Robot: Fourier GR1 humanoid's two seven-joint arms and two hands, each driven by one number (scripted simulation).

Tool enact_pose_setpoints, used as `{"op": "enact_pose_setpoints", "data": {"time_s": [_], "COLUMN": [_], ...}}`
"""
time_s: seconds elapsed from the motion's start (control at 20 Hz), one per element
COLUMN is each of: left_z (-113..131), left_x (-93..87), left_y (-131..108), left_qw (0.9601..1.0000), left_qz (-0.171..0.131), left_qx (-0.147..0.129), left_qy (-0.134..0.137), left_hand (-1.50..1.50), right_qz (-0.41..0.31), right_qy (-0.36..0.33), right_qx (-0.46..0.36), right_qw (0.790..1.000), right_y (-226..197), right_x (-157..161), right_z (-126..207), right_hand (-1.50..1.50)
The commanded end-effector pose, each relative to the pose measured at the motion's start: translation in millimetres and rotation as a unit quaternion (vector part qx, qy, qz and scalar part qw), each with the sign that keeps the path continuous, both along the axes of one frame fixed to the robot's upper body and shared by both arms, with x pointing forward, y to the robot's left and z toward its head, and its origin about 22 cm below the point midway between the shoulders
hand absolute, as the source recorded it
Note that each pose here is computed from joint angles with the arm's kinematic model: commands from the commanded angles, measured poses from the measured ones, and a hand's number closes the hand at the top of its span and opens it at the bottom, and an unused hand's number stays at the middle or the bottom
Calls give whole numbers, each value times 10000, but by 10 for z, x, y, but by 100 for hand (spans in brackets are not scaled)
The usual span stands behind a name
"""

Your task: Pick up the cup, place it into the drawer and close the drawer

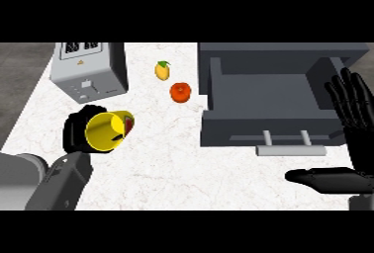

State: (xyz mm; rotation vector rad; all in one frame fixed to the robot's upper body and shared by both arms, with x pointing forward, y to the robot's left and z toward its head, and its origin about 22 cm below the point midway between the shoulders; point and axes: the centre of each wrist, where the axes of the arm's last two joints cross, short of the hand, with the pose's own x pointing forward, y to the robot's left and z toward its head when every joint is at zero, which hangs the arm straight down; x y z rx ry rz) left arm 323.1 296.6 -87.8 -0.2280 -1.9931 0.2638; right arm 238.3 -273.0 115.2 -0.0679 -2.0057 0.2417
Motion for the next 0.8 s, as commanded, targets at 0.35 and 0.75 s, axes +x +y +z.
{"op": "enact_pose_setpoints", "data": {"time_s": [0.35,0.75], "left_z": [1058,1881], "left_x": [497,662], "left_y": [-888,-1557], "left_qw": [9897,9835], "left_qz": [-812,-1092], "left_qx": [478,913], "left_qy": [-1077,-1119], "left_hand": [150,150], "right_qz": [-184,-74], "right_qy": [34,83], "right_qx": [-34,12], "right_qw": [9998,9999], "right_y": [-172,-328], "right_x": [-85,-43], "right_z": [-81,-155], "right_hand": [-150,-150]}}
